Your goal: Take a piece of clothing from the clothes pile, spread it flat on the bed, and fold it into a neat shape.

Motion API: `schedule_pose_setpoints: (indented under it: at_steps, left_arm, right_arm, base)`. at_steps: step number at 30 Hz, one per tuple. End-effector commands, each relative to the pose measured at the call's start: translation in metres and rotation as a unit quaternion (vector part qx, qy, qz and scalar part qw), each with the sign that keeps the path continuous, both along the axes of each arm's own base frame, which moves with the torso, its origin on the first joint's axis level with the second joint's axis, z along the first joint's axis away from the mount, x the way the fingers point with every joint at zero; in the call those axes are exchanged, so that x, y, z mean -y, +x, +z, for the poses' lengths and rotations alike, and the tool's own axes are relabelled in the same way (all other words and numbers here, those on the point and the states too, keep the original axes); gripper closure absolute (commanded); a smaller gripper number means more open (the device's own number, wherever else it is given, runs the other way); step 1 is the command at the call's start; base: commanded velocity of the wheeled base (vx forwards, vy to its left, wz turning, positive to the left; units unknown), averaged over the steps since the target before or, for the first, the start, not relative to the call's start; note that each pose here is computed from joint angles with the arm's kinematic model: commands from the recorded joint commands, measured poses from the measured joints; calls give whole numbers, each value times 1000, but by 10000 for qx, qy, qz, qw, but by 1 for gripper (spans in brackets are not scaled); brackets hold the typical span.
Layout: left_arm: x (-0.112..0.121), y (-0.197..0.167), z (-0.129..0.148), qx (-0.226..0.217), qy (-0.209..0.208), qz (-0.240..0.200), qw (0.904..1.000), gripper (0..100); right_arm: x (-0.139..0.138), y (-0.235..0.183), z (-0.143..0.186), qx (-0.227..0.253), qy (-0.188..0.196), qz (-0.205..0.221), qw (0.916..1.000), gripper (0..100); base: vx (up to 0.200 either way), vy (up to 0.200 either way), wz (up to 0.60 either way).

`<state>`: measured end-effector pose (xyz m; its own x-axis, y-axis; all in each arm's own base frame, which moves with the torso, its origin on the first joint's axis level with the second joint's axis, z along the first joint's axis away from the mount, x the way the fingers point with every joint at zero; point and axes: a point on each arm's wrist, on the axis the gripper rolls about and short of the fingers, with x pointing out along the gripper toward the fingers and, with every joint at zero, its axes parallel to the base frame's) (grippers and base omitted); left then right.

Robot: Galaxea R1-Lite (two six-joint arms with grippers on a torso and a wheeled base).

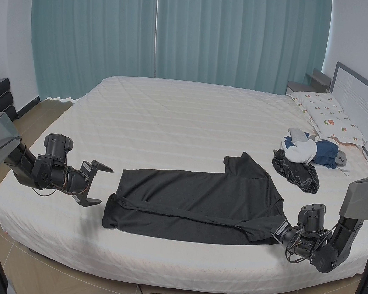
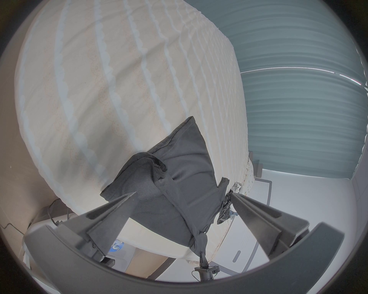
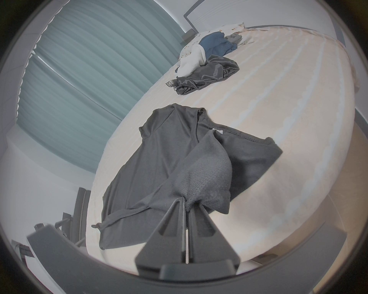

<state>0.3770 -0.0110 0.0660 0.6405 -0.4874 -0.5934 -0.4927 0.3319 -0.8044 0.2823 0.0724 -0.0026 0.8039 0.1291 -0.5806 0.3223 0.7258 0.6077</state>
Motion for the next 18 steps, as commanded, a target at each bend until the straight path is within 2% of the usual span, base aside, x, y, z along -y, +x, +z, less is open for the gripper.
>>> schedule_pose_setpoints:
  at_steps: [1,8,9,15,18]
  left_arm:
    - [0,0,0,0,-1,0,10000,0]
    - [0,0,-1,-8,-1,0,10000,0]
    - [0,0,-1,-8,-1,0,10000,0]
    - [0,0,-1,-8,-1,0,10000,0]
    - [0,0,-1,-4,3,-4,10000,0]
  right_arm:
    - [2,-4,2,-13,-53,23,10000,100]
    - [2,-4,-14,-266,-169,72,9995,100]
    - [2,-3,-18,-312,-217,82,9992,0]
    - [9,-1,-16,-233,-296,51,9993,0]
    - [13,1,0,26,-234,-15,9997,0]
  base:
    - [0,0,0]
    - [0,0,0]
    - [0,0,0]
    - [0,0,0]
    - [0,0,0]
